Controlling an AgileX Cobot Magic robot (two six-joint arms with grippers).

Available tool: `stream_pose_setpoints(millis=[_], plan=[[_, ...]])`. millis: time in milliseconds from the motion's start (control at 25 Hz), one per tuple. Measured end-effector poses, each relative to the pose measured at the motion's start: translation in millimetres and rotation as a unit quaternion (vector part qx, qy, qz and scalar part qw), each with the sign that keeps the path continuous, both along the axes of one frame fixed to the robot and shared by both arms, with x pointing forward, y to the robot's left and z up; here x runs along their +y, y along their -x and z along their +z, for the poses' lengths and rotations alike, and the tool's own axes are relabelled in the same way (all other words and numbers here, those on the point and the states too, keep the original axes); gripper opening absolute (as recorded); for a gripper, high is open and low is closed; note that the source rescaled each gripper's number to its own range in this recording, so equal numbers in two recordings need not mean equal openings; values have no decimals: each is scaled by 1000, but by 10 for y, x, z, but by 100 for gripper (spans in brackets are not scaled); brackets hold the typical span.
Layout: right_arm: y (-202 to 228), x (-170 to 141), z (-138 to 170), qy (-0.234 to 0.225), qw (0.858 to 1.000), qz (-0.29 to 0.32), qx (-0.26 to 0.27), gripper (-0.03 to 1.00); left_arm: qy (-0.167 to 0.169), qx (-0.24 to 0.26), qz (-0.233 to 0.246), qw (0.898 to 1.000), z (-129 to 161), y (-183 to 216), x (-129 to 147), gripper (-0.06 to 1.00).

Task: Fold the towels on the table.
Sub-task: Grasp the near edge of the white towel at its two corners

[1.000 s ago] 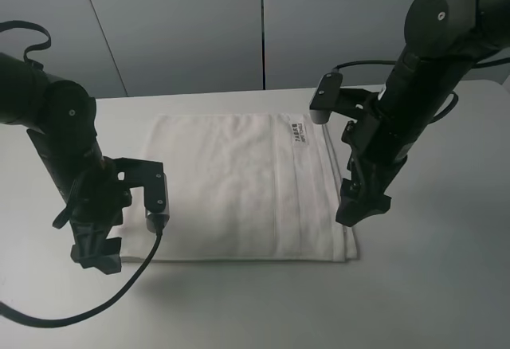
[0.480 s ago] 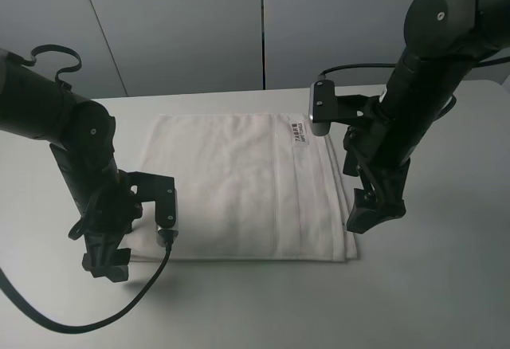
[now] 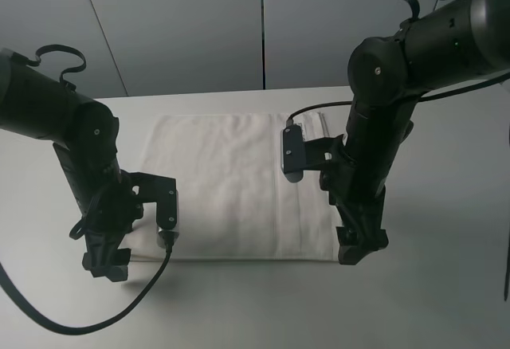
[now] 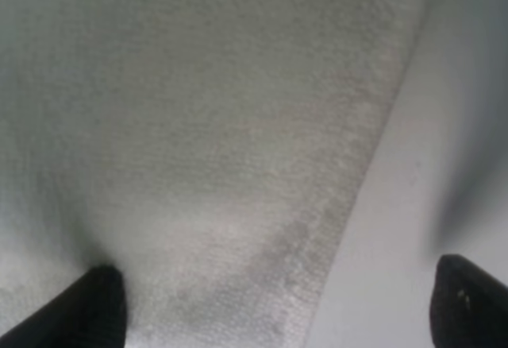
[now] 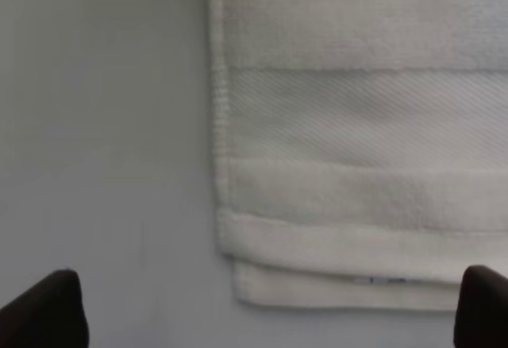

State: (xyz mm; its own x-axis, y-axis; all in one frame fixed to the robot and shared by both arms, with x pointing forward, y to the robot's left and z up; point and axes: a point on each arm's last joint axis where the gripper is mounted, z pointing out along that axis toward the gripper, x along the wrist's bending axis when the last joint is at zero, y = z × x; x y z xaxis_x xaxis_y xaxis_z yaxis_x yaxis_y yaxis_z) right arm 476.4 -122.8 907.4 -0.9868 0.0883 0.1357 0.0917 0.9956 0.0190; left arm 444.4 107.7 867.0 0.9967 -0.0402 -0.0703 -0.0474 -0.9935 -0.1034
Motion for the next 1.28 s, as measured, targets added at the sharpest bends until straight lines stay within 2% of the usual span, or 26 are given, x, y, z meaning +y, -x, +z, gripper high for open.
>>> stream_pose_setpoints(millis=[280,720,920,1280], plan=[[33,64,-208,18,1000,14,6,100,0,0,0,1000,0,0,0,99],[-5,75,-245,11,1000,16,-19,100,1,-1,2,1000,0,-2,-2,99],[126,-30,-386,19,999,25,-16,100,1,-1,2,1000,0,-2,-2,99],[185,-88,-430,7,999,28,-44,100,2,-2,2,1000,-1,-4,-4,99]])
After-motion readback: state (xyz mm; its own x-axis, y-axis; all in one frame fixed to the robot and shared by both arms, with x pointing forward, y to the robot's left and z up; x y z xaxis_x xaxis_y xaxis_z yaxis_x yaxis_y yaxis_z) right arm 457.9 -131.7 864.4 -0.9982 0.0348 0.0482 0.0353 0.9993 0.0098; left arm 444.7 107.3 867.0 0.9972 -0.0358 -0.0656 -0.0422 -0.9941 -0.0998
